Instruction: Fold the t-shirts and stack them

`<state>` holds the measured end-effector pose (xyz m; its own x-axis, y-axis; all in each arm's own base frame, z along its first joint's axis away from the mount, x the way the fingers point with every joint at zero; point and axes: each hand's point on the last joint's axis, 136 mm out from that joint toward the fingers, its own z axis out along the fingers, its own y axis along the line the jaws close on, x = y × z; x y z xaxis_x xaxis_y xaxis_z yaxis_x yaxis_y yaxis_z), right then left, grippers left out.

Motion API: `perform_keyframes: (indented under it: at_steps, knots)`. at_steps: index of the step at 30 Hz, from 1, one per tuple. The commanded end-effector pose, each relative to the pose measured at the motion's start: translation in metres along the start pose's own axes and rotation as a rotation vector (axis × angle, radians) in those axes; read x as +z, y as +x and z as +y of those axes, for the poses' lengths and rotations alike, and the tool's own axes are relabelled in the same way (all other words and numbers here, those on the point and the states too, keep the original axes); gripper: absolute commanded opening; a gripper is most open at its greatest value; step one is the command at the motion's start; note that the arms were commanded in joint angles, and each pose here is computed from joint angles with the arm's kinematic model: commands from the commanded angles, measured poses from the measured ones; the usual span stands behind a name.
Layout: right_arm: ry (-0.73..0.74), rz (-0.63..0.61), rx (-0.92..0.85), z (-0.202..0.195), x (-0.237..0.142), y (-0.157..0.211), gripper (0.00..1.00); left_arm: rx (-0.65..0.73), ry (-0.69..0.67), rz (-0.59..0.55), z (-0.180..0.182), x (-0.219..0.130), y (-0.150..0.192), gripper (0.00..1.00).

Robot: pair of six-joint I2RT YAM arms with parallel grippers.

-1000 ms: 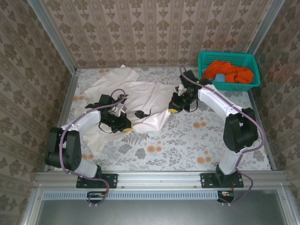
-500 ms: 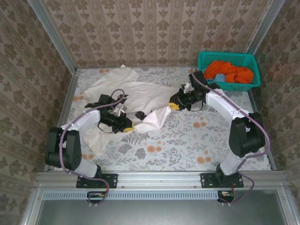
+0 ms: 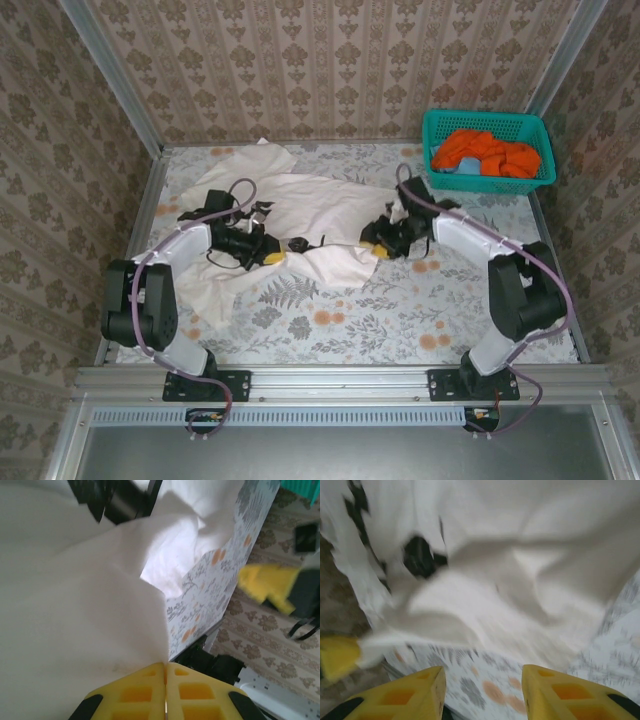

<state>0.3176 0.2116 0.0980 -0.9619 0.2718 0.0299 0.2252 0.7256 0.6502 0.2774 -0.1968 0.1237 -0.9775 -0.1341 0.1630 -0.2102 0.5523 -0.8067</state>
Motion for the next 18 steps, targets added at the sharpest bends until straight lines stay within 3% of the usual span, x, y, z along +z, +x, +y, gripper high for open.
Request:
perform_keyframes:
  at_steps: [1, 12, 16, 18]
  knots:
    - [0.027, 0.052, -0.044, -0.016, 0.022, 0.032, 0.45, -0.025, -0.017, -0.045, -0.001, 0.0, -0.018, 0.07]
    - [0.247, 0.058, -0.032, -0.04, 0.073, 0.04, 0.41, -0.026, -0.031, -0.014, 0.003, 0.004, -0.02, 0.08]
    - [0.332, 0.083, -0.02, -0.055, 0.084, 0.039, 0.31, -0.018, -0.04, -0.018, 0.004, 0.004, -0.02, 0.08]
    - [0.355, 0.086, -0.026, -0.059, 0.084, 0.039, 0.21, -0.015, -0.049, -0.02, 0.005, 0.002, -0.02, 0.08]
